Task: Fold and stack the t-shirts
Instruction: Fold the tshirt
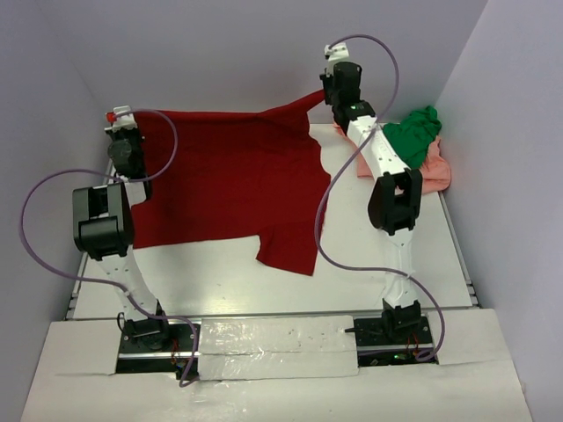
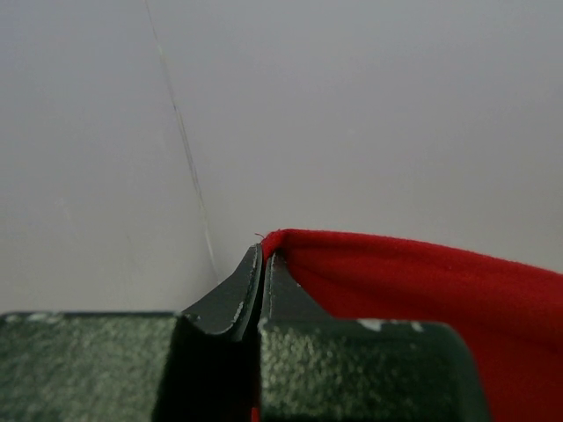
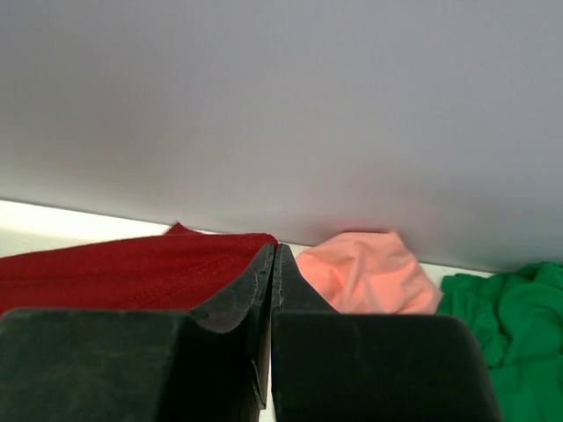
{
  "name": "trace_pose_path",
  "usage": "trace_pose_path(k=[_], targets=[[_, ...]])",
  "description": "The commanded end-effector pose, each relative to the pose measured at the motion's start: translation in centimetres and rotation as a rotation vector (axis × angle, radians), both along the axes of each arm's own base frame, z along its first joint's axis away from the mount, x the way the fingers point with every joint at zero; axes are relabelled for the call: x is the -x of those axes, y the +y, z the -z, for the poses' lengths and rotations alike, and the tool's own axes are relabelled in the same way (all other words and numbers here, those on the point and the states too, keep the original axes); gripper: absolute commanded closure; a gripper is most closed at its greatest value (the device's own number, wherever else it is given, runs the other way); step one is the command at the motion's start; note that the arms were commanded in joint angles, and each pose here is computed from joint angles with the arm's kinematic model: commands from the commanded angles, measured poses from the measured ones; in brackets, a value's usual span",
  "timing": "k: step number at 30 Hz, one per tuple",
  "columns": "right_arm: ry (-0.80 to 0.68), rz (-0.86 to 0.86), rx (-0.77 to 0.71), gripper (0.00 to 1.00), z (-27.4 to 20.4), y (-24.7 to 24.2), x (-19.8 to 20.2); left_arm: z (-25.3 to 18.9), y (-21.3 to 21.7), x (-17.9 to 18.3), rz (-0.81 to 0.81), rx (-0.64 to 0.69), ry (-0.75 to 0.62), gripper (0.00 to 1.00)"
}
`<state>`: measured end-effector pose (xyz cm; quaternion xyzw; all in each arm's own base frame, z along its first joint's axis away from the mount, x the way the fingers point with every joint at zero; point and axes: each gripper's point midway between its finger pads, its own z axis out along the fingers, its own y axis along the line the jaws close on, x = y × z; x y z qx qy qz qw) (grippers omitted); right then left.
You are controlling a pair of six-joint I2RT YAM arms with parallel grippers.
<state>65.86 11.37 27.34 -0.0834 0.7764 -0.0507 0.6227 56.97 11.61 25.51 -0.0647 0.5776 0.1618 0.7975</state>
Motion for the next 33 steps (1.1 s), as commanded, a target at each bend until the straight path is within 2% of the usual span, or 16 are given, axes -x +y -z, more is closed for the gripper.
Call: trace_pose_path(k=[1, 9, 14, 21, 33], targets=[[0.004, 0.004, 0.02, 1.0, 1.3, 1.0, -1.0, 1.2, 0.0, -0.8, -0.004, 0.0, -0.02, 1.0], [0.022, -0.005, -0.009, 1.0, 5.0, 2.6, -2.9, 7.0, -2.0, -4.8, 0.062, 0.068, 0.081, 1.0], [0.067, -0.02, 0.02, 1.0, 7.9, 3.5, -3.1, 8.5, -2.8, -6.0, 0.077, 0.072, 0.1, 0.99], [0.082, -0.014, 0.051, 1.0, 8.5, 3.3, -2.9, 9.8, -2.1, -5.1, 0.064, 0.037, 0.123, 0.99], [0.098, 0.02, 0.051, 1.0, 6.8, 0.5, -1.9, 9.5, 3.5, -2.6, -0.019, 0.076, 0.134, 0.99]])
